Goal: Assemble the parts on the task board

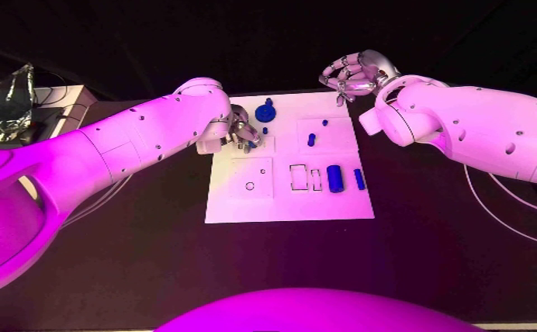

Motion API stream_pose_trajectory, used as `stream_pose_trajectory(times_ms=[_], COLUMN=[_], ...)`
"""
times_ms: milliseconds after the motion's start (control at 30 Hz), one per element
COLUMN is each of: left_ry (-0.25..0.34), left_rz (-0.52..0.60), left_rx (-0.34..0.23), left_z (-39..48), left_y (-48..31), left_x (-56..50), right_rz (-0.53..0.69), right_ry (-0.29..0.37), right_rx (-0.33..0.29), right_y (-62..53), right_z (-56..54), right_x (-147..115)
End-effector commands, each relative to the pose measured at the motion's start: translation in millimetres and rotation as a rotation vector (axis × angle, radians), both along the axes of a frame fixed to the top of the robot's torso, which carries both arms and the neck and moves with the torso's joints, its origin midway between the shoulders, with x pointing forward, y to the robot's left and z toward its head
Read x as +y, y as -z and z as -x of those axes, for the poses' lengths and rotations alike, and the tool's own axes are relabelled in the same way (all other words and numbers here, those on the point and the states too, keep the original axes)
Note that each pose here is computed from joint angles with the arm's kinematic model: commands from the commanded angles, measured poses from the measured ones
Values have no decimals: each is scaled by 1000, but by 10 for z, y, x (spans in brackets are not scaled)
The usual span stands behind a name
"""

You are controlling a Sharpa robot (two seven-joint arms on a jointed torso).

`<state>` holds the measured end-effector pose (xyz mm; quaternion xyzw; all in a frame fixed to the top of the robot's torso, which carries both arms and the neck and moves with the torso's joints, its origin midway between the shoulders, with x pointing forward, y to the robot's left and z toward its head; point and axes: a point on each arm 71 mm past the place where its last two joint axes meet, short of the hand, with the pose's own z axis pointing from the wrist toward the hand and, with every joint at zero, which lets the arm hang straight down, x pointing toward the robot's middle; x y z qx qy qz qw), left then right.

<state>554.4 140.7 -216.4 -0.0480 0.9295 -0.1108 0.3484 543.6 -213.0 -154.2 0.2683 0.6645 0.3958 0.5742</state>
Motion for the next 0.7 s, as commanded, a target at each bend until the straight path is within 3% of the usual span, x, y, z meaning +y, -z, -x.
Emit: stream_pose_trajectory(times_ms=[33, 700], left_ry=[-6, -25], left_rz=[-8, -2], left_rx=[12, -16], left_z=[25, 6], left_y=[81, 67], left_x=[2, 28], right_rz=[4, 4], right_ry=[-15, -14], right_rx=[-6, -6], right_y=[-3, -4], right_z=[6, 9], right_x=[15, 13])
